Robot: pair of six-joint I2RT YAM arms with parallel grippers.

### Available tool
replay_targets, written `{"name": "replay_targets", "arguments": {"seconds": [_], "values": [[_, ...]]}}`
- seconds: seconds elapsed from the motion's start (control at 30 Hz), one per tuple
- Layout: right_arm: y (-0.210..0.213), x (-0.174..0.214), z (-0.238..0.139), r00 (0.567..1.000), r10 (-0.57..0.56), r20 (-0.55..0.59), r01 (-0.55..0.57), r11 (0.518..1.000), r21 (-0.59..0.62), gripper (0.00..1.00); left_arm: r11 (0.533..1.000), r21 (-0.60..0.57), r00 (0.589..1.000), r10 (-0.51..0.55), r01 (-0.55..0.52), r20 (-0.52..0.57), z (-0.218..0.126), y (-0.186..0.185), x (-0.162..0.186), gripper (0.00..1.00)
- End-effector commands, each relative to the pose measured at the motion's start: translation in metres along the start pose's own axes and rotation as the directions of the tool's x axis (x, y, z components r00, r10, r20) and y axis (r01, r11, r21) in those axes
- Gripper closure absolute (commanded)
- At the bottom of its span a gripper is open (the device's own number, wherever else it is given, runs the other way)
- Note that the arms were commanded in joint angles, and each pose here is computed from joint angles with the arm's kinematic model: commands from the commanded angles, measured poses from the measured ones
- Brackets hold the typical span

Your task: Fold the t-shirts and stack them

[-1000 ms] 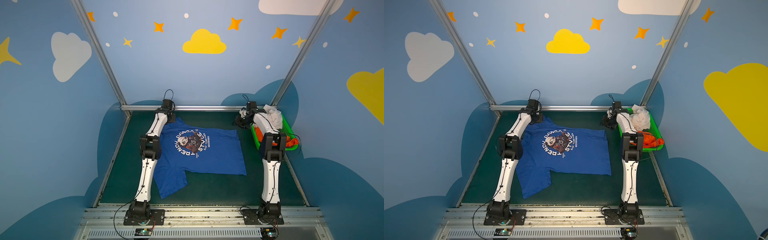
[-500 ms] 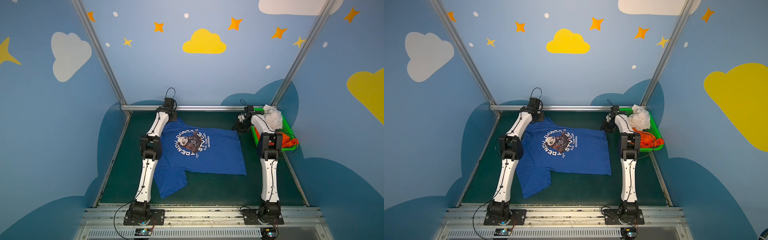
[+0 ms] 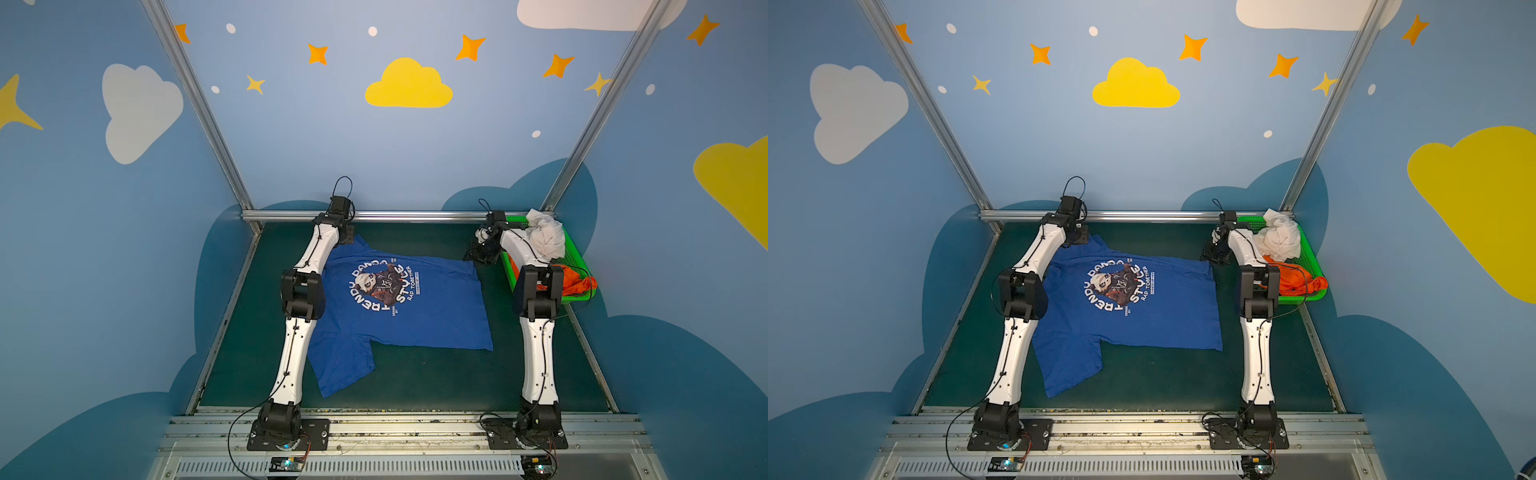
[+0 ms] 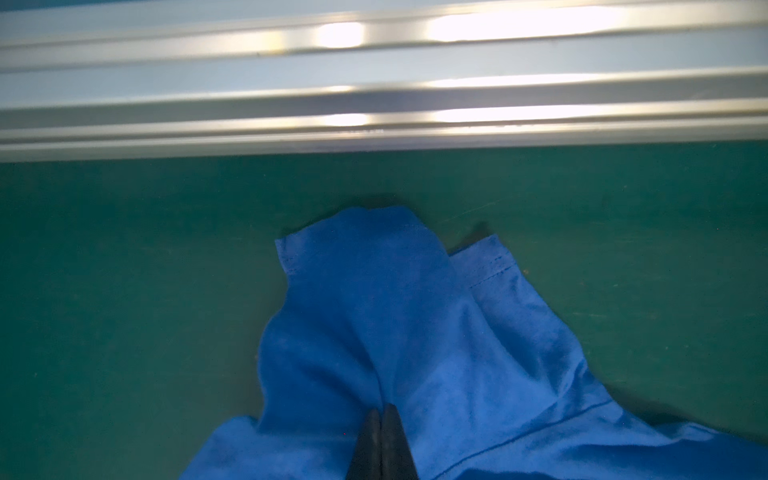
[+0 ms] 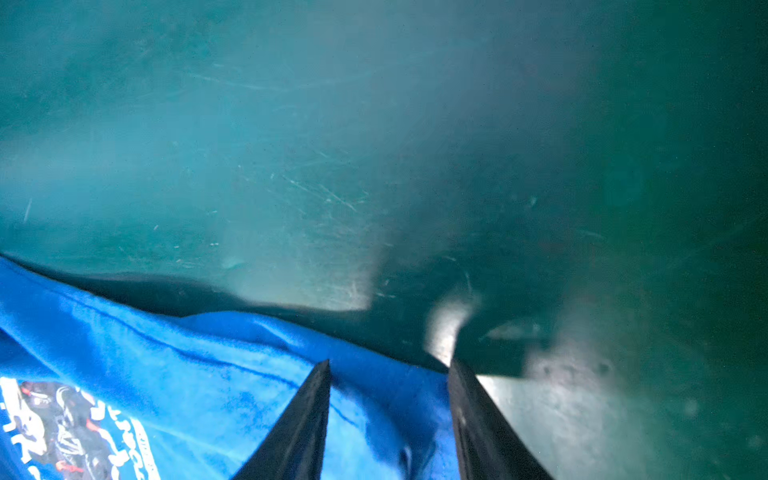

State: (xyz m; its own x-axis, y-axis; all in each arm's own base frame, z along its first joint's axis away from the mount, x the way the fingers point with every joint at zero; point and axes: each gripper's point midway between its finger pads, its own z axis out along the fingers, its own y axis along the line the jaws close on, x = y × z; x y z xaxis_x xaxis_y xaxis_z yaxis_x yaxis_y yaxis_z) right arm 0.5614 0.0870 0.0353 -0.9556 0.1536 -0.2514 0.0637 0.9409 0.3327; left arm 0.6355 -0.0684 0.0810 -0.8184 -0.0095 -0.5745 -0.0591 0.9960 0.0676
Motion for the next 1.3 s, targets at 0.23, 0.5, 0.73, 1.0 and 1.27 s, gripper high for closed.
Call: {"name": "replay_targets", "arguments": {"seconds": [0.23,0.5,0.73,1.0,1.27], "values": [[0.021,-0.014,-0.031,0.994,-0.071,0.081,0.070,0.997,0.017,0.64,0.999,-0.044,1.000,0.002,-0.001,0.030,-0.027,0.009,-0.013,0.95],[0.020,-0.012,-0.030,0.994,-0.080,0.074,0.078,0.997,0.025,0.77,0.999,-0.052,1.000,0.003,-0.002,0.029,-0.028,0.010,-0.013,0.95],[0.017,-0.007,-0.028,0.995,-0.079,0.053,0.077,0.996,0.033,0.88,0.999,-0.051,1.000,0.008,-0.007,0.024,-0.030,0.009,-0.012,0.95],[0.022,-0.005,-0.040,0.993,-0.101,0.066,0.099,0.995,0.027,1.00,0.998,-0.064,0.999,0.010,-0.007,0.037,-0.044,0.011,-0.016,0.95],[0.033,-0.001,-0.061,0.984,-0.122,0.131,0.125,0.992,-0.018,1.00,0.998,-0.062,0.998,0.000,0.004,0.065,-0.062,0.009,-0.015,0.95]]}}
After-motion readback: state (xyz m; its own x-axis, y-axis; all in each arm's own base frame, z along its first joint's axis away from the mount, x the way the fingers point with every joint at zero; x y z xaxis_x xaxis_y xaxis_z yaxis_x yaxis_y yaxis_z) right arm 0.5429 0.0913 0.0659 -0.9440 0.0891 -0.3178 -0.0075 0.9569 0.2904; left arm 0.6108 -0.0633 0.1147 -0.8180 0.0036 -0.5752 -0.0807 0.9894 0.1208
